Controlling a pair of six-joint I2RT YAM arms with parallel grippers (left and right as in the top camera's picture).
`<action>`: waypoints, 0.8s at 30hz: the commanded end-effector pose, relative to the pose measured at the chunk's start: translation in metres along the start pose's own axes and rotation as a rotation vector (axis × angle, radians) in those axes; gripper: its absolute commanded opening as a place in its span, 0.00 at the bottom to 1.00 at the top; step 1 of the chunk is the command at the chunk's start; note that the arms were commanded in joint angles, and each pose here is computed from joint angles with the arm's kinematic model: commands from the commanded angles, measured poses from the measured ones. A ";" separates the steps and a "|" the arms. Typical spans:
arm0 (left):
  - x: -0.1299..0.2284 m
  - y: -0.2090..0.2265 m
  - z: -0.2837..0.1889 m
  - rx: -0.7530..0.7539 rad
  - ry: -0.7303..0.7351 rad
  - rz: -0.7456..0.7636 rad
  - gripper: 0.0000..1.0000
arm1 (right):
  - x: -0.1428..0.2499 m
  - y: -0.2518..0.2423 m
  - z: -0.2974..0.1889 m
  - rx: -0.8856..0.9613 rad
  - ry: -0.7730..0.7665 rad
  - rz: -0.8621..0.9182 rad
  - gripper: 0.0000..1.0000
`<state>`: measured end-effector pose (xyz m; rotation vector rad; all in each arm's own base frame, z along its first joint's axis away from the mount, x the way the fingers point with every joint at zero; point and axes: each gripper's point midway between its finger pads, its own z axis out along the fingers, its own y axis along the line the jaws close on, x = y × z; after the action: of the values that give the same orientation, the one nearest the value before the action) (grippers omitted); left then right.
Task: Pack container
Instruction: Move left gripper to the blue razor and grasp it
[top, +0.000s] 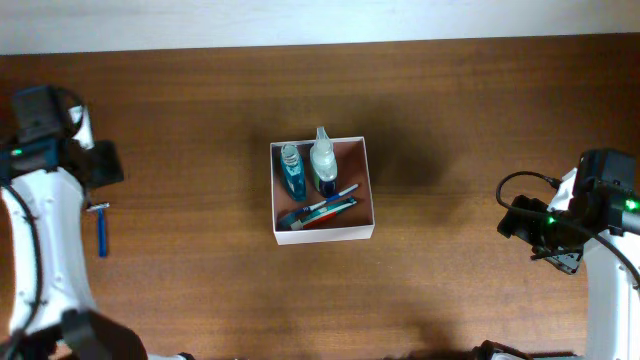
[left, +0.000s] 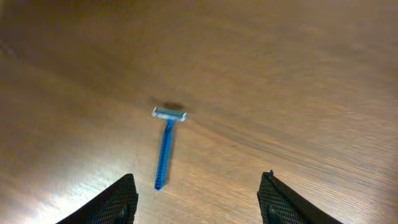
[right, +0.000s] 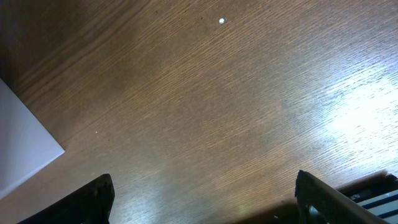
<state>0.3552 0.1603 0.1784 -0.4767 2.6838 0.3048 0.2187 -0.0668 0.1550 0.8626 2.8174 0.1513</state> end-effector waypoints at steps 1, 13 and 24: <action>0.022 0.011 0.044 0.024 0.135 -0.074 0.63 | 0.001 -0.001 0.002 0.010 0.004 -0.012 0.86; 0.069 0.045 0.120 0.034 0.359 -0.189 0.64 | 0.001 -0.002 0.001 0.017 0.002 -0.012 0.86; 0.114 0.026 0.156 0.103 0.429 -0.174 0.63 | 0.000 -0.002 0.001 0.020 0.000 -0.012 0.86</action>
<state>0.3102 0.2064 0.0132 -0.8338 2.9763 0.0652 0.2185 -0.0675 0.1549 0.8626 2.8176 0.1450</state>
